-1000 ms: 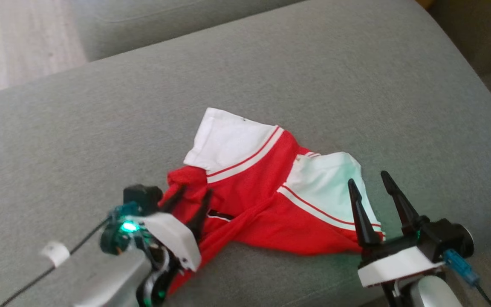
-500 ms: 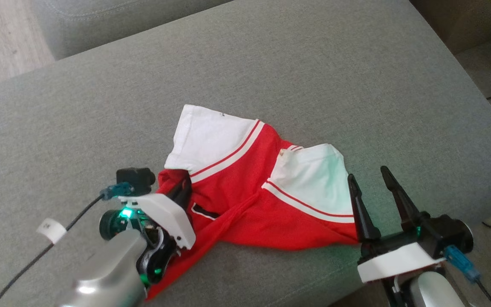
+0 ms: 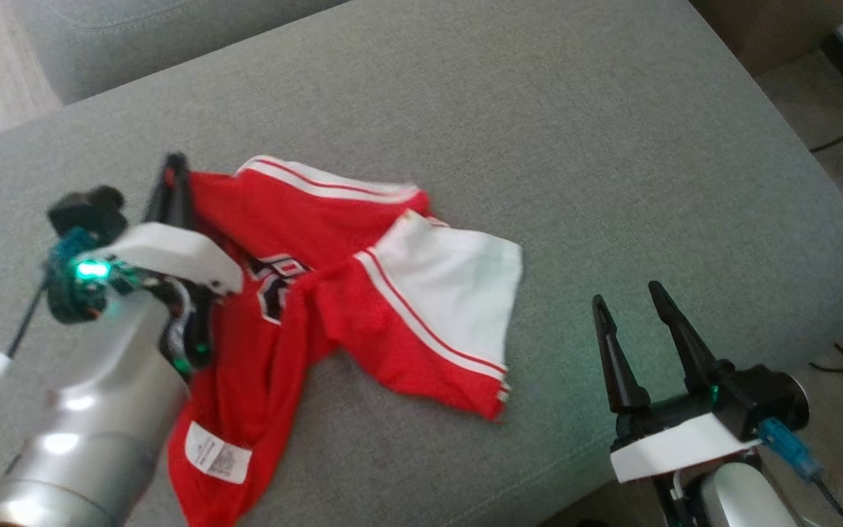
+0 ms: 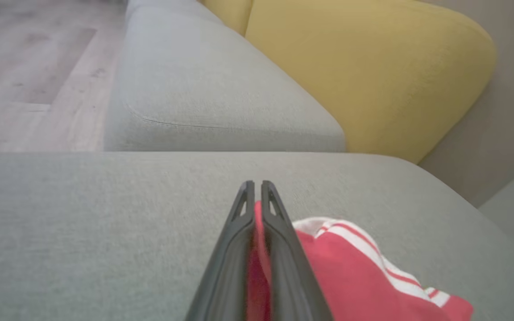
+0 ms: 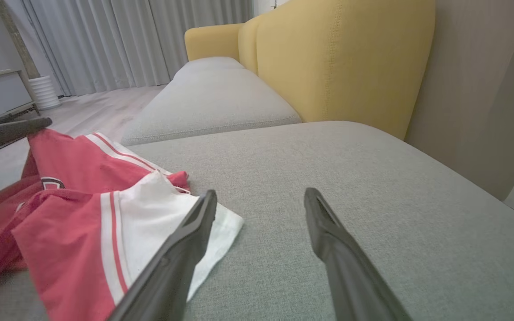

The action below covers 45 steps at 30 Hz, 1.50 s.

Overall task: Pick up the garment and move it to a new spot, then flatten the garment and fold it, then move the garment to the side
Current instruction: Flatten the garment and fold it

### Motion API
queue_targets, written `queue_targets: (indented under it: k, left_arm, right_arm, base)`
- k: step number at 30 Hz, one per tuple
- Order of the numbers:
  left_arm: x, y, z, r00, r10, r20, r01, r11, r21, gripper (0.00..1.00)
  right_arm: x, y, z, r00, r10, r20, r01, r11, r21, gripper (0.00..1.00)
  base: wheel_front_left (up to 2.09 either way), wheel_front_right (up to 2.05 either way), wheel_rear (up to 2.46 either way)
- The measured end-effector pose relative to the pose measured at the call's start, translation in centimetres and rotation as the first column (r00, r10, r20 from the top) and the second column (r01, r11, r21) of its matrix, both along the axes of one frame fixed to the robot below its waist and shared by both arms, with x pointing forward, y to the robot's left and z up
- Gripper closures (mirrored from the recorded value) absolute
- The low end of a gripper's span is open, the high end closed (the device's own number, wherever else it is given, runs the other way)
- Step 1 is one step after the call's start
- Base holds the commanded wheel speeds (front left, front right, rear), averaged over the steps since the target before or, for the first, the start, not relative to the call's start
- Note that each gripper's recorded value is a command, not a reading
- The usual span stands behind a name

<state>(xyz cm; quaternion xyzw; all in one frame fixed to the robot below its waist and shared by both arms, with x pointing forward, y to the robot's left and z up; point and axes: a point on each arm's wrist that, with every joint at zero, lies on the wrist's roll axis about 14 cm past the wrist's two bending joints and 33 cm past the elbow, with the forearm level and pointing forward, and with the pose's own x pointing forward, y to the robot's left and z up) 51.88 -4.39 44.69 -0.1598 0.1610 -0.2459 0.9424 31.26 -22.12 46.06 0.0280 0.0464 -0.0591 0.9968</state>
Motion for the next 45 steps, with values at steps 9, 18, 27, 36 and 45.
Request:
queue_targets:
  k: [9,18,27,36,45]
  left_arm:
    - [6.0,3.8,5.2,0.973,0.148,0.179,-0.147,0.989,-0.021,1.0]
    - [5.4,5.3,1.5,0.984,0.135,0.12,-0.146,0.986,0.083,0.0]
    - [2.4,1.9,3.3,0.979,-0.015,0.204,-0.004,0.996,0.094,0.0]
    - [-4.0,-4.7,-2.3,0.959,-0.284,0.017,0.28,0.951,0.131,0.0]
    - [-2.7,-6.0,-4.3,0.929,-0.368,-0.044,0.368,0.905,0.213,0.0]
  right_arm:
    - [0.5,-0.4,0.2,1.0,-0.01,0.004,0.01,1.0,-0.004,0.0]
    - [0.4,-0.5,0.6,1.0,-0.014,0.016,0.014,1.0,0.002,0.0]
    - [1.0,0.2,0.6,1.0,0.01,0.025,-0.01,1.0,0.018,0.0]
    - [1.4,0.9,-0.6,0.999,0.031,-0.015,-0.03,0.999,0.028,0.0]
    - [1.3,0.5,-1.7,0.998,0.012,-0.06,-0.01,1.0,0.03,0.0]
  base:
    - [0.0,0.0,0.0]
    - [0.0,0.0,0.0]
    - [0.0,0.0,0.0]
    - [0.0,0.0,0.0]
    - [0.0,0.0,0.0]
